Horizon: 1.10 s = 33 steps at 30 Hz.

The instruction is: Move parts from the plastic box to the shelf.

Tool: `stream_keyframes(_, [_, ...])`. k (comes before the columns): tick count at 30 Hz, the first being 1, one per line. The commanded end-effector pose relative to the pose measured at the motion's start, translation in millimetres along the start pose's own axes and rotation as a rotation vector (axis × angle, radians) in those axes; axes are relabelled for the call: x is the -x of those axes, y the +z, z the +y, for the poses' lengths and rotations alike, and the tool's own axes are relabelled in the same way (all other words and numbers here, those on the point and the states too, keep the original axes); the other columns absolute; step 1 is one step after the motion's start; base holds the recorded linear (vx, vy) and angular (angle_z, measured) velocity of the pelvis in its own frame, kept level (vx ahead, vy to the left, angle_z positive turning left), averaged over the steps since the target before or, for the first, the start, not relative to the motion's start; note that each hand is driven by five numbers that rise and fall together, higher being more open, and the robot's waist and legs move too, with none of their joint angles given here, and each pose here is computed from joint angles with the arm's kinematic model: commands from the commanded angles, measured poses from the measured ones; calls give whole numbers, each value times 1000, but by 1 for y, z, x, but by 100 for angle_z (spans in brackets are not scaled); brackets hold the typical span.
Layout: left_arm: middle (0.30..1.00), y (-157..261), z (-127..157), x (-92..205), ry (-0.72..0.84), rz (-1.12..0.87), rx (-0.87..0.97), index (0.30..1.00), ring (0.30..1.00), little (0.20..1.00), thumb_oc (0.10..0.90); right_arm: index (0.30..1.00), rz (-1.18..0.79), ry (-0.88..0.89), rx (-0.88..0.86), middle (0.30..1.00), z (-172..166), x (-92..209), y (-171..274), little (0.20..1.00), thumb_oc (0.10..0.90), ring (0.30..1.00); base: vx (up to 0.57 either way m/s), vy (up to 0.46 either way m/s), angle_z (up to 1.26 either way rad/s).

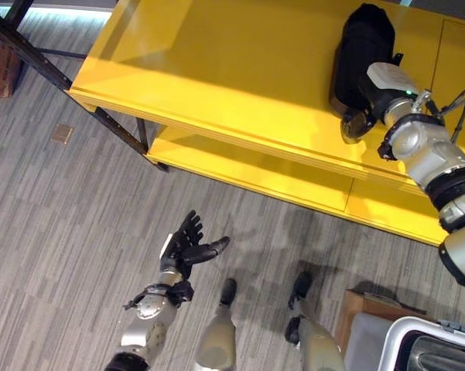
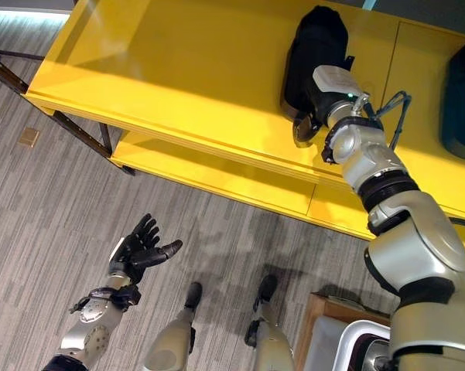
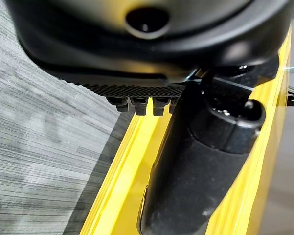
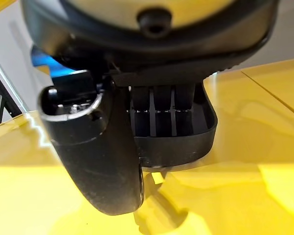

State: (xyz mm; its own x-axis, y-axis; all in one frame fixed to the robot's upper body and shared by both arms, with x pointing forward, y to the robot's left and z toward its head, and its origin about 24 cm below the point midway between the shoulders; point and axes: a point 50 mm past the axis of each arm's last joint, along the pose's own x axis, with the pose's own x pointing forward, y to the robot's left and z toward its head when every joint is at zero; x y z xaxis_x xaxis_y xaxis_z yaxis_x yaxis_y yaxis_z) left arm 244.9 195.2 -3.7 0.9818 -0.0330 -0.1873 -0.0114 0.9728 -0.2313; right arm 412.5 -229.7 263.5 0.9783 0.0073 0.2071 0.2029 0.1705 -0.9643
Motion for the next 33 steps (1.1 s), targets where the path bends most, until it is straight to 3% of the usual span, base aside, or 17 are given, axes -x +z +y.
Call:
stream_keyframes(1, [1000,37,-6,0,-100,-170,-51,1000,1000,1000,900,319,-14,-148,98,319,-54,-10,15,319,414,319,0,0,0])
stream_keyframes(3, [1000,37,-7,-1,-102,-171,-48,1000,1000,1000,900,1000,-12,-156,114,1000,-58,-10,15,1000,900,1000,0,0,0])
stream_keyframes(18, [1000,39,-5,-3,-89,-177,-53,1000,1000,1000,900,1000,-74,-201,132,1000,-69,-12,36,1000,900,1000,0,0,0])
stream_keyframes(33, [1000,43,10,-1,-21,-183,-57,1000,1000,1000,900,1000,-291,-296,-56,1000,-87,-4,90,1000,900,1000,0,-1,-2])
